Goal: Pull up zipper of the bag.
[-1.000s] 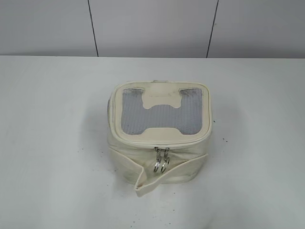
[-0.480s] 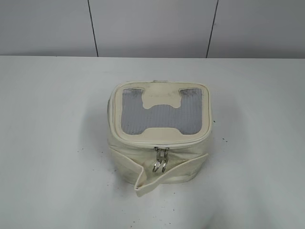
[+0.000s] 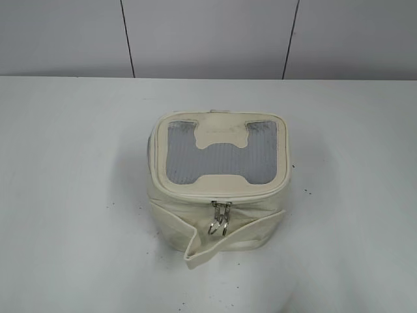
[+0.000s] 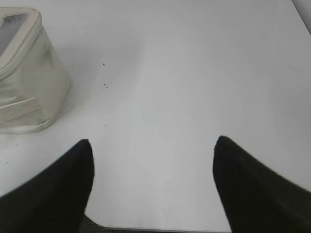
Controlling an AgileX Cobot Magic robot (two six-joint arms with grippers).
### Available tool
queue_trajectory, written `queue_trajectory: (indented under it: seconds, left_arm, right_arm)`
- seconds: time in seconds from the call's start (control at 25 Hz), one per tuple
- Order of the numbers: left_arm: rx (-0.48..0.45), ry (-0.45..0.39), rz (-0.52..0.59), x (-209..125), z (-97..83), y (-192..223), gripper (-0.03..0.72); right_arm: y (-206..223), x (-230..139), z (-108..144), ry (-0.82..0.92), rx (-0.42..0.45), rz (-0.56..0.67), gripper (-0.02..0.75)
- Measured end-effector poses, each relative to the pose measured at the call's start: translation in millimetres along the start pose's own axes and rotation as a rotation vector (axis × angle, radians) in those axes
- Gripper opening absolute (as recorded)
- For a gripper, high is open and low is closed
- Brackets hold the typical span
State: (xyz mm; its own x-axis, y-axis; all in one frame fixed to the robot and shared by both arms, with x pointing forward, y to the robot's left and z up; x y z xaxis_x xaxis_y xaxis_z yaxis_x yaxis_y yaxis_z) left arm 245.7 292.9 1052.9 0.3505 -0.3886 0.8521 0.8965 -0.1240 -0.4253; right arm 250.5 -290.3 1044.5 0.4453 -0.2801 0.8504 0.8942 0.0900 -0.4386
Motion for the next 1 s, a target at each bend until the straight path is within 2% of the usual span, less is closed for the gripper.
queue_trajectory:
  seconds: [1.0]
  left_arm:
    - [0.000,0.000,0.000,0.0,0.0,0.0,0.348]
  right_arm:
    - [-0.4,-0.2,0.1,-0.006,0.012,0.002,0.571]
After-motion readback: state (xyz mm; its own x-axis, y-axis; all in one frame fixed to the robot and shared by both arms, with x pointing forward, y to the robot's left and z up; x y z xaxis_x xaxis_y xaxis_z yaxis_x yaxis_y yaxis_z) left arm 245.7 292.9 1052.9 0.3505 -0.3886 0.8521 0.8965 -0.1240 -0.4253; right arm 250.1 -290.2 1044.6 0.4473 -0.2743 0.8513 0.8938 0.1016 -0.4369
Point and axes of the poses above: a point on each arm's last joint axis where the gripper is mounted, y pointing out along that axis toward the gripper, z along the wrist's bending axis when the last joint is at zero, x = y × z, the point moved 2 cm from there along y, pointing out along that axis toward the gripper, and after that the axes turned 15 degrees about y, right-handed, at the moved point
